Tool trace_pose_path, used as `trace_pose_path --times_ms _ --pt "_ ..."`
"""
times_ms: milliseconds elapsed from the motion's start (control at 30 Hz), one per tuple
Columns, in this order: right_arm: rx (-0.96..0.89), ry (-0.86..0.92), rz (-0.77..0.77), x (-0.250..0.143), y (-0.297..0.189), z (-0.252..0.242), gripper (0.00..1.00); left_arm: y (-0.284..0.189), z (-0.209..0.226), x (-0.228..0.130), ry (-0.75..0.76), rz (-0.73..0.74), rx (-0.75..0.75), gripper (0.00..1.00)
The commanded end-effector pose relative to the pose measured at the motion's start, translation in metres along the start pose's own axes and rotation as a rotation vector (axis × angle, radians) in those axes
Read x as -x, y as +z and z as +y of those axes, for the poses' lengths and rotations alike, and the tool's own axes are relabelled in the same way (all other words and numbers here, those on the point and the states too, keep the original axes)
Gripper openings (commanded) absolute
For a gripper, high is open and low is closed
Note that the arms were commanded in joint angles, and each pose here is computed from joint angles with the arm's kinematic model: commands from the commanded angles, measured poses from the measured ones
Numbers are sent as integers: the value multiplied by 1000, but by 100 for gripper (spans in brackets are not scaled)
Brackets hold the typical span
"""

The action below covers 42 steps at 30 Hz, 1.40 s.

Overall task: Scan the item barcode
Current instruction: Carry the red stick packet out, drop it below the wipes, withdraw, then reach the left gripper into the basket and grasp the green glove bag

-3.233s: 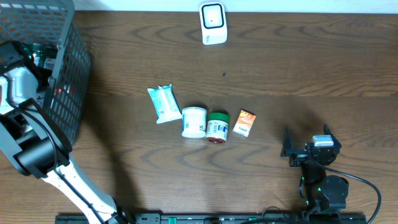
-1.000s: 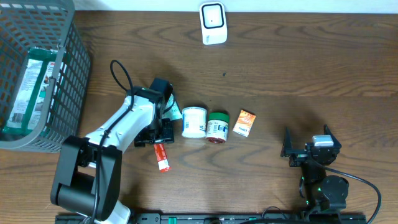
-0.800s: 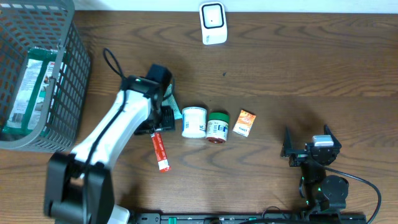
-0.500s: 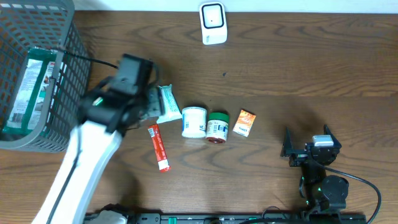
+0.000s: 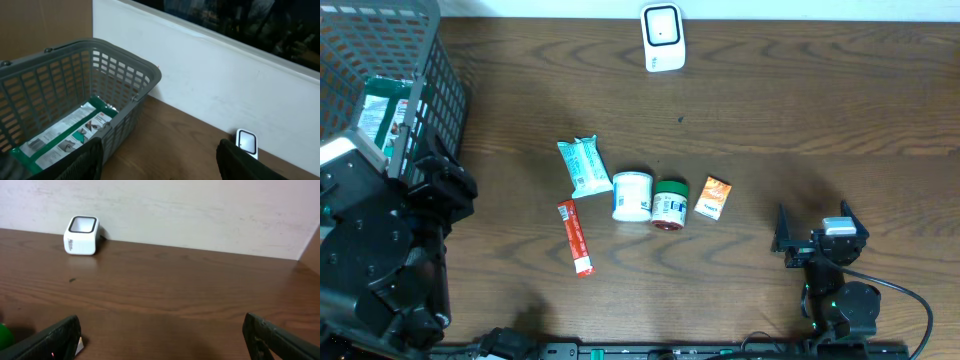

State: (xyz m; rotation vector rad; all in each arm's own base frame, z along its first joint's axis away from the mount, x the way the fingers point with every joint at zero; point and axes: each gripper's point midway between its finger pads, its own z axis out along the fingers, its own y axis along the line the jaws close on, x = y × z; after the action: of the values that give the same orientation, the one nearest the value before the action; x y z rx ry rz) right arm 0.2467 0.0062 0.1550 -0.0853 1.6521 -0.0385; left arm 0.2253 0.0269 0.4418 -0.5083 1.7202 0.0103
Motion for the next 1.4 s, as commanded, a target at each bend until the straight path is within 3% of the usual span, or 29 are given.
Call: trace_pose_path --times_ms 0,300,533,767,900,967,1367 --pt "-16 -5 5 -2 0 -4 99 2 0 7 9 -7 23 70" --pt "-16 -5 5 -2 0 -4 99 14 -19 15 137 178 75 70" --pt "-16 -5 5 -2 0 -4 99 53 -13 19 199 303 236 72" --pt "-16 -5 5 -2 0 -4 99 124 38 -11 133 477 413 77" --pt "-16 -5 5 -2 0 -4 99 167 81 -33 54 603 450 77" --pt "-16 -5 5 -2 0 -4 99 197 122 -49 -13 660 519 83" --pt "-16 -5 5 -2 0 -4 99 265 241 -137 -6 927 673 88"
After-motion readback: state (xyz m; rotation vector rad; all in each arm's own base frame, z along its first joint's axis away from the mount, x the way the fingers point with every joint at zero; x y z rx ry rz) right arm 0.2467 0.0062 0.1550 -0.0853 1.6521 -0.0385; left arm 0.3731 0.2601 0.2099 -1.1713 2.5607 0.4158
